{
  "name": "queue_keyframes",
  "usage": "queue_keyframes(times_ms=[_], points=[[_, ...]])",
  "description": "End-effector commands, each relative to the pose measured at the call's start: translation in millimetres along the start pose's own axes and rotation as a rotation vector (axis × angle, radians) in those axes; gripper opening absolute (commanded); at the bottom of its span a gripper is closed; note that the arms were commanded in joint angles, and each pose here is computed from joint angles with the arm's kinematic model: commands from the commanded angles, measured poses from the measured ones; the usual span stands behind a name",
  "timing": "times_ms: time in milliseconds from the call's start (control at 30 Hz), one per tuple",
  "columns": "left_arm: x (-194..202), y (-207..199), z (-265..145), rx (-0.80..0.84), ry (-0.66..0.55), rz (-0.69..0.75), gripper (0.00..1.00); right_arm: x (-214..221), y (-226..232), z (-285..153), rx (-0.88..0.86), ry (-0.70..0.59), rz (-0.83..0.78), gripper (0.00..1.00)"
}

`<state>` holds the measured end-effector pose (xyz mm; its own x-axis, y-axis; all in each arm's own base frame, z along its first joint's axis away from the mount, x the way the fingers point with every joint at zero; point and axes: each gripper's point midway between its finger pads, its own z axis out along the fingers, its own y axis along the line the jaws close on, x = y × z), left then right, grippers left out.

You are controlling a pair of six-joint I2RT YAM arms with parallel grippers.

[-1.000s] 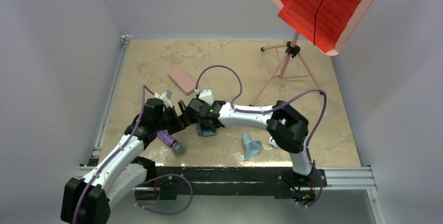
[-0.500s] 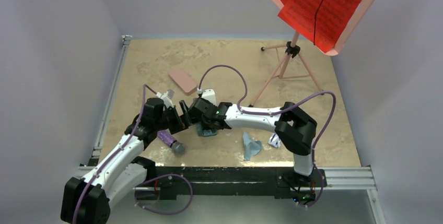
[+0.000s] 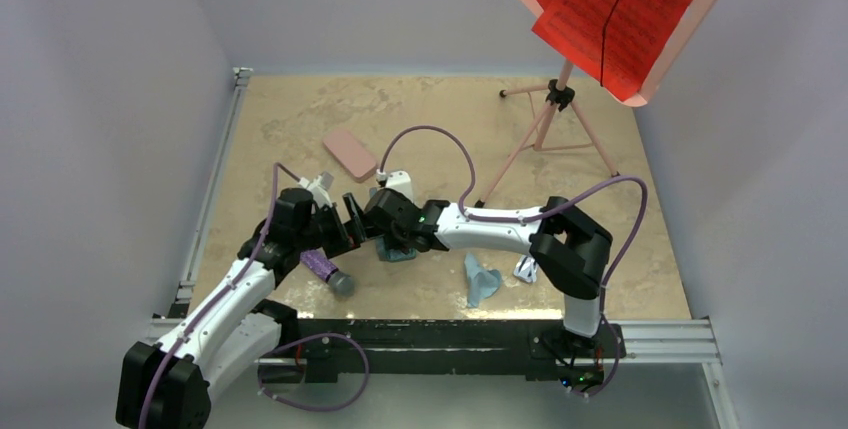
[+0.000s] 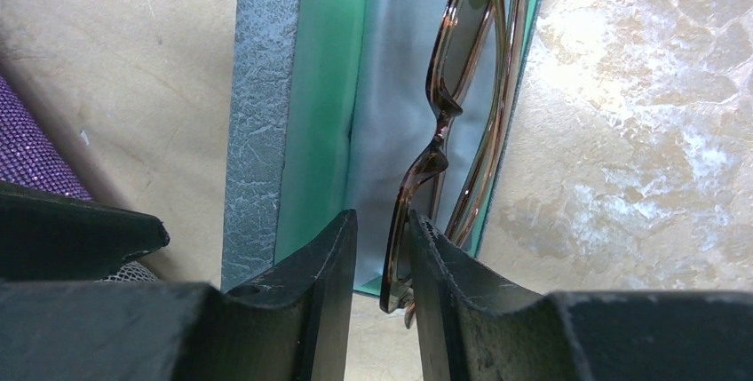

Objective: Organize the sunglasses
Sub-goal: Adjust the sunglasses in the sunglasses case.

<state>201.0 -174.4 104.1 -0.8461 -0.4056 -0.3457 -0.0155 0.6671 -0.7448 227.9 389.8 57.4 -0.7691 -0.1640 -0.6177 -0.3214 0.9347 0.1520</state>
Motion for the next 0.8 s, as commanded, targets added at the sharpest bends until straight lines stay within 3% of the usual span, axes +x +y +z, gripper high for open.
queue_keyframes(times_ms=[0,367,767], points=[[-9,-5,1,0.022,-0.041,0.003,1.00,-12,35,-16,-0.145,-0.055,-0.013,0.33],[-7,-5,2,0.026,-0.037,-0.008,1.00,-13,38,-21,-0.176,-0.074,-0.010,0.31],[-7,-7,2,0.029,-0.037,-0.014,1.00,-44,23,-60,-0.129,-0.172,0.035,0.33]])
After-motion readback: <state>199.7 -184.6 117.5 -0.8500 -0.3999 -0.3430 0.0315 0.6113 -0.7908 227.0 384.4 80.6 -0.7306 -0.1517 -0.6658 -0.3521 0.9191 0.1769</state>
